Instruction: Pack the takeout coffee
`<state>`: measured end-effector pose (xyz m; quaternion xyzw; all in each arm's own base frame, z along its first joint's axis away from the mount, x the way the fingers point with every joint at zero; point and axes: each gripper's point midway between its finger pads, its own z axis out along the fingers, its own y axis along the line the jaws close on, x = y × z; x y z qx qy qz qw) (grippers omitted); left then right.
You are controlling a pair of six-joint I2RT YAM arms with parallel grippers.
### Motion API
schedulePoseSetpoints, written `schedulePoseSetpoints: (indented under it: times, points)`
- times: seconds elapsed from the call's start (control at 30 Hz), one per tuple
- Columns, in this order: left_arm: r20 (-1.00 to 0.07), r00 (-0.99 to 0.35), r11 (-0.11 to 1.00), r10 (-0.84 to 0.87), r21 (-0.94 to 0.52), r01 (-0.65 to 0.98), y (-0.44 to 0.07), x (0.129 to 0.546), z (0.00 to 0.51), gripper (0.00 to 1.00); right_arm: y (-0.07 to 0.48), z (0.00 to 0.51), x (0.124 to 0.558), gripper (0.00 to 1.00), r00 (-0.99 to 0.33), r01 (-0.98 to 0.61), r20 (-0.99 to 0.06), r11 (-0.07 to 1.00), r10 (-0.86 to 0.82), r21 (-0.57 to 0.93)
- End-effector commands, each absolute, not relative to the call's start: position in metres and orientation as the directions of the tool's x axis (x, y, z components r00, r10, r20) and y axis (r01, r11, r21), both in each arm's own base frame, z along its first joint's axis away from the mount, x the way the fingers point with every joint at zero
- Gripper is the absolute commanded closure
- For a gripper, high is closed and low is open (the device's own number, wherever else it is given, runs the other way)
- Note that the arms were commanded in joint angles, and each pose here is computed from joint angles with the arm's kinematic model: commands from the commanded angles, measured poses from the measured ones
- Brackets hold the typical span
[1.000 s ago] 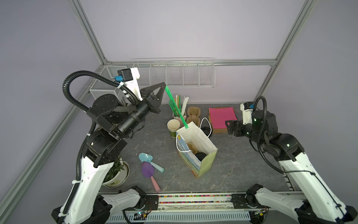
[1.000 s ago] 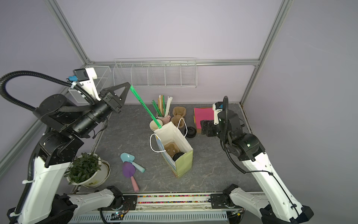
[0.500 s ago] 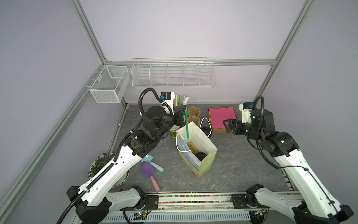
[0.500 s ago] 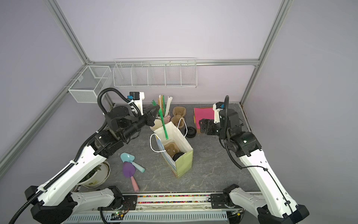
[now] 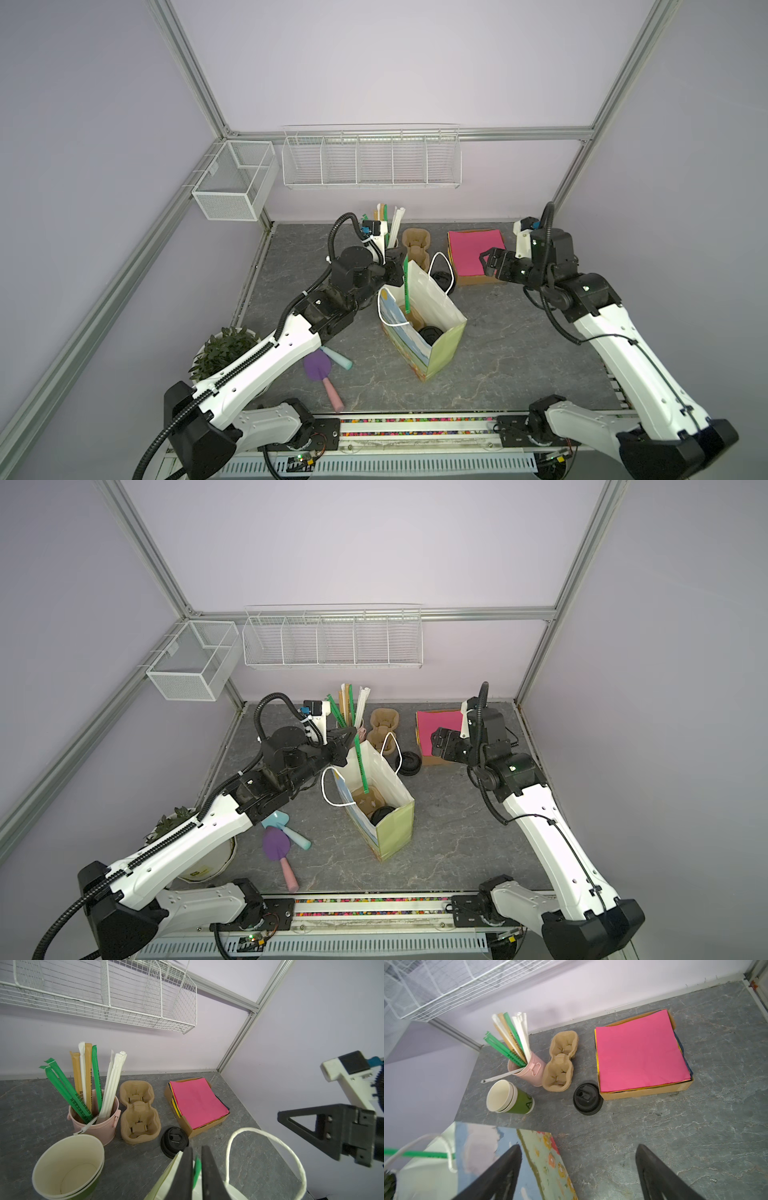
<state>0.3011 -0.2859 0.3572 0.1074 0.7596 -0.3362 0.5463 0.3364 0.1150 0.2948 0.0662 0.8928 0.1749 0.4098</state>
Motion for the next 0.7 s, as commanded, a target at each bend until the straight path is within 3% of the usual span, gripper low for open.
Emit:
schedulePoseSetpoints:
  times: [0.0,0.27,0.67]
  points:
    - [-0.909,-0.361,0.740,-0.209,-0.388,0.550,-0.290,0.299,0.367,0.66,0.102,0.279,0.362,0.11,-0.655,0.090,-0.684,0.932,0.321,0.351]
    - [-0.936,-0.296,0.760,-0.188,-0.330,0.560,-0.268,0.279,0.411,0.43,0.087,0.230,0.417,0.11,-0.696,0.197,-0.640,0.943,0.326,0.267]
    - [-0.972,-0.228,0.915,-0.059,-0.145,0.378,-0.192,0.266,0.411,0.25,0.077,0.133,0.491,0.03,-0.811,0.278,-0.507,0.955,0.292,0.105]
